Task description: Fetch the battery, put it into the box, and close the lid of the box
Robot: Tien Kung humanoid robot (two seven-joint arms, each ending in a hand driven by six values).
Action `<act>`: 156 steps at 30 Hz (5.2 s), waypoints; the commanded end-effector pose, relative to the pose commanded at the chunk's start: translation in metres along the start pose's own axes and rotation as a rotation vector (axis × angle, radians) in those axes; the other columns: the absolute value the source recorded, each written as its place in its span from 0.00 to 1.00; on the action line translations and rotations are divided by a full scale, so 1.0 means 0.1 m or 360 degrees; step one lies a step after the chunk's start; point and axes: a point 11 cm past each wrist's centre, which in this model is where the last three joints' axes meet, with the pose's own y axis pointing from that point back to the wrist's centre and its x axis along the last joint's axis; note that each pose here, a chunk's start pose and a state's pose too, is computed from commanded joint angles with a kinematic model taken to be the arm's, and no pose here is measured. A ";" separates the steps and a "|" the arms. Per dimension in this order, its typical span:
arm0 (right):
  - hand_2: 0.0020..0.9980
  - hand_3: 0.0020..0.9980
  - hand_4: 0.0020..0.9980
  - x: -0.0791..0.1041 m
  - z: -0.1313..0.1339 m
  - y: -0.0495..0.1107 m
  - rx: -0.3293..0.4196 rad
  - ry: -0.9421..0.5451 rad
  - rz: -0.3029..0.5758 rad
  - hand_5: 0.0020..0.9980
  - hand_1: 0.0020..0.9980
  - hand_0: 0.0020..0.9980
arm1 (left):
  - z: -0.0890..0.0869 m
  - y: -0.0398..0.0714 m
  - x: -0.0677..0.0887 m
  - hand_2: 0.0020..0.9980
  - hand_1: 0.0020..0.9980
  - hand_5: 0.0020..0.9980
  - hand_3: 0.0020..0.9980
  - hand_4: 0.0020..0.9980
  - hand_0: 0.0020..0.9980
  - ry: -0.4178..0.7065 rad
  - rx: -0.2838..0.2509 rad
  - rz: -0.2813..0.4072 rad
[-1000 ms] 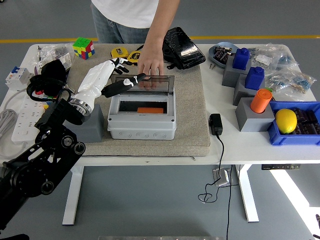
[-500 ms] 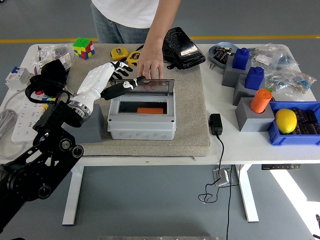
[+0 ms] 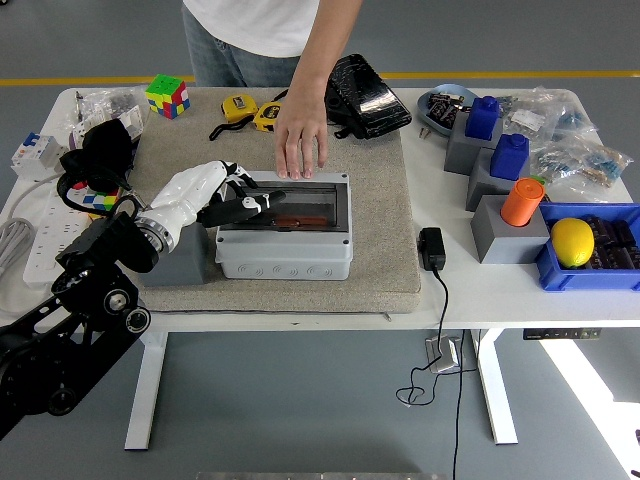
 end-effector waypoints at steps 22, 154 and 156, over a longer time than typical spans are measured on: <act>0.73 0.79 1.00 -0.07 0.03 0.01 -0.0008 -0.0015 -0.0022 1.00 0.76 0.82 | -0.17 0.24 0.73 0.81 0.83 1.00 0.79 1.00 0.81 0.0969 -0.0586 0.0691; 0.73 0.79 1.00 -0.08 0.06 0.01 -0.0019 -0.0012 -0.0022 1.00 0.76 0.82 | -1.49 0.60 0.56 1.00 1.00 1.00 1.00 1.00 1.00 0.2630 -0.0676 0.0989; 0.73 0.79 1.00 -0.08 0.06 0.01 -0.0019 -0.0015 -0.0021 1.00 0.76 0.82 | -1.49 0.61 0.56 1.00 1.00 1.00 1.00 1.00 1.00 0.2733 -0.0717 0.1014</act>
